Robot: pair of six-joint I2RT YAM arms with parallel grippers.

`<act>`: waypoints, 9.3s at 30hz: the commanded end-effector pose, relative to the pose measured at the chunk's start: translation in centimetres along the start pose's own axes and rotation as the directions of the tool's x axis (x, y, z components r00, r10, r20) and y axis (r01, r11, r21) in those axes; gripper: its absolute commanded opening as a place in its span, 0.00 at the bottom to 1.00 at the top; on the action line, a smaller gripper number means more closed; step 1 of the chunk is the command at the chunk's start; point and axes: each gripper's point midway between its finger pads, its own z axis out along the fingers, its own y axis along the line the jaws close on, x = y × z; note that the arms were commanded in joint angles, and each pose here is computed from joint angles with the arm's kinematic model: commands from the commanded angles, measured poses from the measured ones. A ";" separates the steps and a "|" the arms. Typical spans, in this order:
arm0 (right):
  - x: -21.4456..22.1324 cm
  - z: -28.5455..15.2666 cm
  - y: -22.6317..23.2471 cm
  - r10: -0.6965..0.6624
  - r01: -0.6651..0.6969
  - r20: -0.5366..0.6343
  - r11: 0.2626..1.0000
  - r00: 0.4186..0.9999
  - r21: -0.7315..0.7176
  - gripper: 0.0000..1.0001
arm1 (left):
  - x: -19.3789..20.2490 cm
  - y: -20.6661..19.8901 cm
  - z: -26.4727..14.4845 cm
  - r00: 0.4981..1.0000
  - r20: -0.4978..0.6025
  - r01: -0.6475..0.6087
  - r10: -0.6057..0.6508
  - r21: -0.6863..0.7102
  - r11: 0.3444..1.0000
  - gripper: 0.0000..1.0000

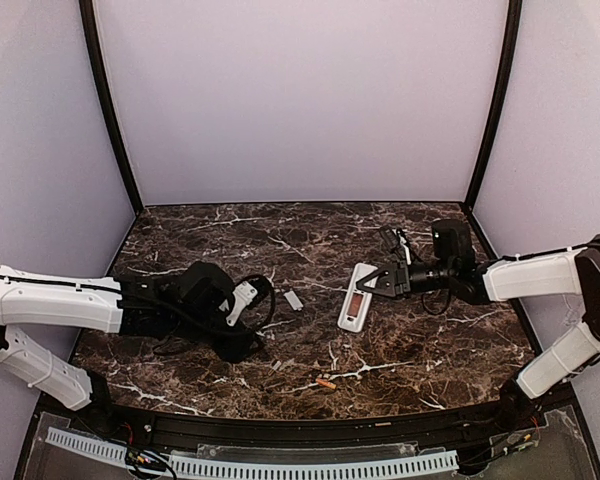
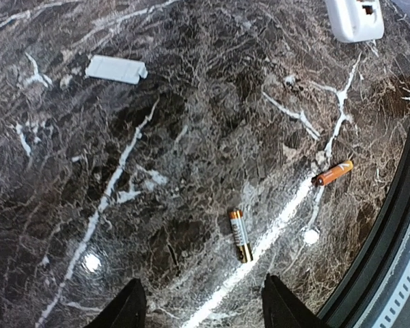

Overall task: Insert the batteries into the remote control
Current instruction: Pick up the battery from the center of the board, then place the battery in the battery compartment, then load the battery into the battery compartment.

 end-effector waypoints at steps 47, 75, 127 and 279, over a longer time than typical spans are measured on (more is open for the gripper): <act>1.7 -2.2 -2.5 0.075 -0.076 0.032 0.997 0.997 0.027 0.00 | -0.3 -12.9 8.8 0.665 -0.072 -0.680 0.743 0.351 0.643 0.48; 1.9 -2.0 -3.4 0.112 -0.112 0.028 0.994 0.993 0.013 0.00 | 3.0 -12.9 11.5 0.624 -0.146 -0.669 0.767 0.408 0.622 0.17; 2.8 6.6 -1.2 0.265 -0.265 -0.024 0.964 0.964 0.004 0.00 | -7.2 -7.3 5.1 0.960 -0.079 0.273 -0.270 0.038 0.961 0.01; 6.9 8.6 1.7 0.244 -0.276 -0.267 0.957 0.932 -0.089 0.00 | -4.6 -11.6 3.3 0.493 0.229 -0.869 0.839 0.180 0.461 0.24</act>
